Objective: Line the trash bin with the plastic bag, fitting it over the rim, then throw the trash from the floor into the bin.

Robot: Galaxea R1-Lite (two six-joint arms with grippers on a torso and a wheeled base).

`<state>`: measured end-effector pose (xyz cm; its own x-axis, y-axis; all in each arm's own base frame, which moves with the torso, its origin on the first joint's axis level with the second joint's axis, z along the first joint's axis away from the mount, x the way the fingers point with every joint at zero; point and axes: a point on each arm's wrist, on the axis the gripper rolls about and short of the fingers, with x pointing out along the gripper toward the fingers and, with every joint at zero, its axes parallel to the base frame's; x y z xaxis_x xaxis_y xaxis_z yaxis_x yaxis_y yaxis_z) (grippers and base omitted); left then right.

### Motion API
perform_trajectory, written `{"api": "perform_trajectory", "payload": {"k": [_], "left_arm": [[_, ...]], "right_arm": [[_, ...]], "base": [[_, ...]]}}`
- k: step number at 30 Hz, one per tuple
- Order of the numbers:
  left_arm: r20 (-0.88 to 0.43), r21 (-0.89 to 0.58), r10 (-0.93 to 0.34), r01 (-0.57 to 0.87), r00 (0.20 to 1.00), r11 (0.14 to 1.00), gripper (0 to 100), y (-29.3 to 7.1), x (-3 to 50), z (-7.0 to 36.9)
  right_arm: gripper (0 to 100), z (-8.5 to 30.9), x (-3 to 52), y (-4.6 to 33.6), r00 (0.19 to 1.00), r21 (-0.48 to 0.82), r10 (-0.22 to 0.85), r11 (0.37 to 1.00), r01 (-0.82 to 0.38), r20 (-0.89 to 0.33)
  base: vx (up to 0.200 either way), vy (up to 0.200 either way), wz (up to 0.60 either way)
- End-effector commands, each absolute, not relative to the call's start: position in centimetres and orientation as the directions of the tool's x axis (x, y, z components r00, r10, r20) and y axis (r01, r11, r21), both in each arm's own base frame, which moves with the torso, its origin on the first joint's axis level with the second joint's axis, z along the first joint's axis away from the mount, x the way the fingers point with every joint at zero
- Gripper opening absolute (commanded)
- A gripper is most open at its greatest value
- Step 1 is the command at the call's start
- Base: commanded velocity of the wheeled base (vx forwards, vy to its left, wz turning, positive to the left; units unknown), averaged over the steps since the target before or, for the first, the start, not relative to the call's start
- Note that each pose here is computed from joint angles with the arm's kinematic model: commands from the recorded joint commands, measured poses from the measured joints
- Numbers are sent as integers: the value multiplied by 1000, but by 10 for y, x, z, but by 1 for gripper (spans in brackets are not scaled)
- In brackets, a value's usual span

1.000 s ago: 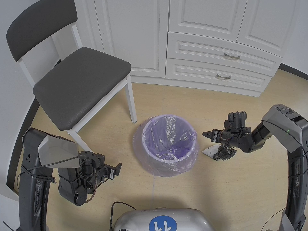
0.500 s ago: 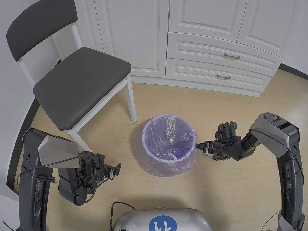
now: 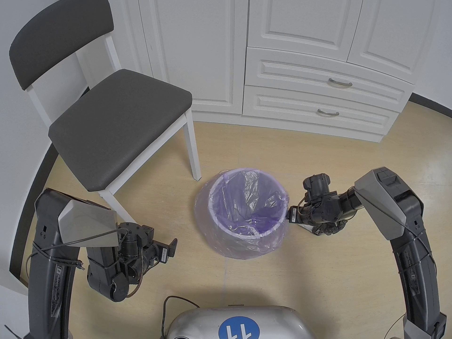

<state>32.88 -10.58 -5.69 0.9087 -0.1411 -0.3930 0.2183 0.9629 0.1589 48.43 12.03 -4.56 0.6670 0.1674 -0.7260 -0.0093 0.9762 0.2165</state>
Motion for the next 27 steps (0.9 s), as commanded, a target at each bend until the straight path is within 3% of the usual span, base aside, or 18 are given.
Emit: {"api": "perform_trajectory", "payload": {"k": [1, 21, 27], "left_arm": [[-388, 165, -133, 211, 912, 963, 100, -109, 329, -57], [-396, 146, -76, 145, 915, 979, 100, -108, 324, -57], [-417, 139, -44, 111, 908, 984, 100, -105, 319, -61]], "right_arm": [[100, -72, 492, 129, 641, 176, 113, 984, 36, -759], [100, 6, 478, 110, 699, 199, 112, 979, 44, -706], [100, -25, 484, 112, 679, 171, 82, 983, 65, -730]], "base": [[0, 0, 0], [0, 0, 0], [0, 0, 0]]}}
